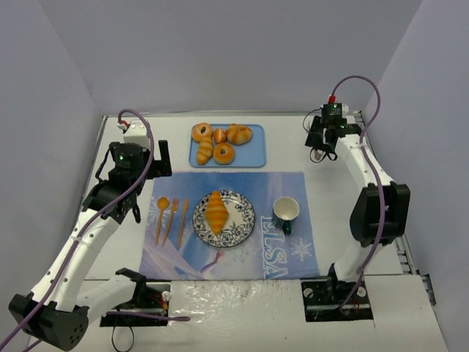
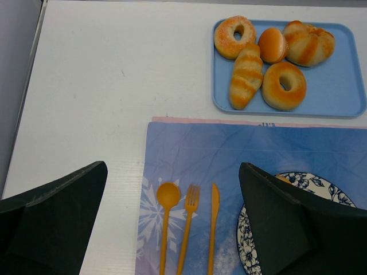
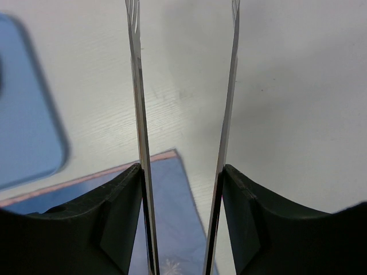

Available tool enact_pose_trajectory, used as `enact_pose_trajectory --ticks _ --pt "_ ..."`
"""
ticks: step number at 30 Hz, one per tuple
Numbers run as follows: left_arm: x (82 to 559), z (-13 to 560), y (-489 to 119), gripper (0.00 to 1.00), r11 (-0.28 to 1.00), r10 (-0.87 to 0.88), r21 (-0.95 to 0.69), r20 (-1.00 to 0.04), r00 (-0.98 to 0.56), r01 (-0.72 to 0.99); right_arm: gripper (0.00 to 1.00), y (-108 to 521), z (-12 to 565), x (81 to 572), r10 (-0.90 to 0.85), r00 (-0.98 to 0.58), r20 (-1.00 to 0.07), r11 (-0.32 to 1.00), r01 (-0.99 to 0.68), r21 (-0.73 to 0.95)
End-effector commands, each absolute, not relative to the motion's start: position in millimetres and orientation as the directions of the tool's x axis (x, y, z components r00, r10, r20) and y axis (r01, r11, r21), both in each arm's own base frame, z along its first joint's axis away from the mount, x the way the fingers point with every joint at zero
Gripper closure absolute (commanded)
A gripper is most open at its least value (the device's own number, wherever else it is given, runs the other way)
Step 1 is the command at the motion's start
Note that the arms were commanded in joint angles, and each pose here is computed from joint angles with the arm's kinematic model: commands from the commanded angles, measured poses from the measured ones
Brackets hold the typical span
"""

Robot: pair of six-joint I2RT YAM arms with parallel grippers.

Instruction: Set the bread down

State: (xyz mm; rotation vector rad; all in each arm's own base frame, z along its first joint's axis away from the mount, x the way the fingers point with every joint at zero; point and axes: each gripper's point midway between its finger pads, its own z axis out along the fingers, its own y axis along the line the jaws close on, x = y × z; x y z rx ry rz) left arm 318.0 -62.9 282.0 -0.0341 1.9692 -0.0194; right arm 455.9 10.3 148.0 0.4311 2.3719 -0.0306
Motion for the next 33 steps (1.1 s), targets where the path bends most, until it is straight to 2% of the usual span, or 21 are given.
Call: enact_pose_trajectory --ticks 1,8,19,25,33 --pt "324.0 322.8 -59.4 0.03 0.998 -0.059 -0.054 -0.959 -0.278 -0.027 0.49 -20.9 136.4 486.4 0.339 -0.609 -0.717 0.913 0.398 0.094" --pt "324.0 322.6 -58.1 0.03 0.998 -0.055 -0.048 -0.959 -0.279 -0.032 0.49 -23.2 75.7 496.1 0.351 -0.652 -0.673 0.908 0.412 0.075" --pt "323.8 322.9 -57.9 0.03 0.998 -0.052 -0.045 -0.959 -0.278 -0.032 0.42 -46.6 29.4 485.7 0.386 -0.687 -0.616 0.884 0.465 0.035" --pt "324.1 322.5 -58.0 0.03 0.999 -0.052 -0.045 -0.959 -0.279 -0.032 0.34 -46.9 21.7 481.2 0.394 -0.694 -0.602 0.881 0.473 0.031" --pt "323.9 322.2 -57.8 0.03 0.999 -0.051 -0.044 -0.958 -0.281 -0.032 0.27 -47.8 44.5 481.3 0.397 -0.665 -0.632 0.877 0.478 0.048"
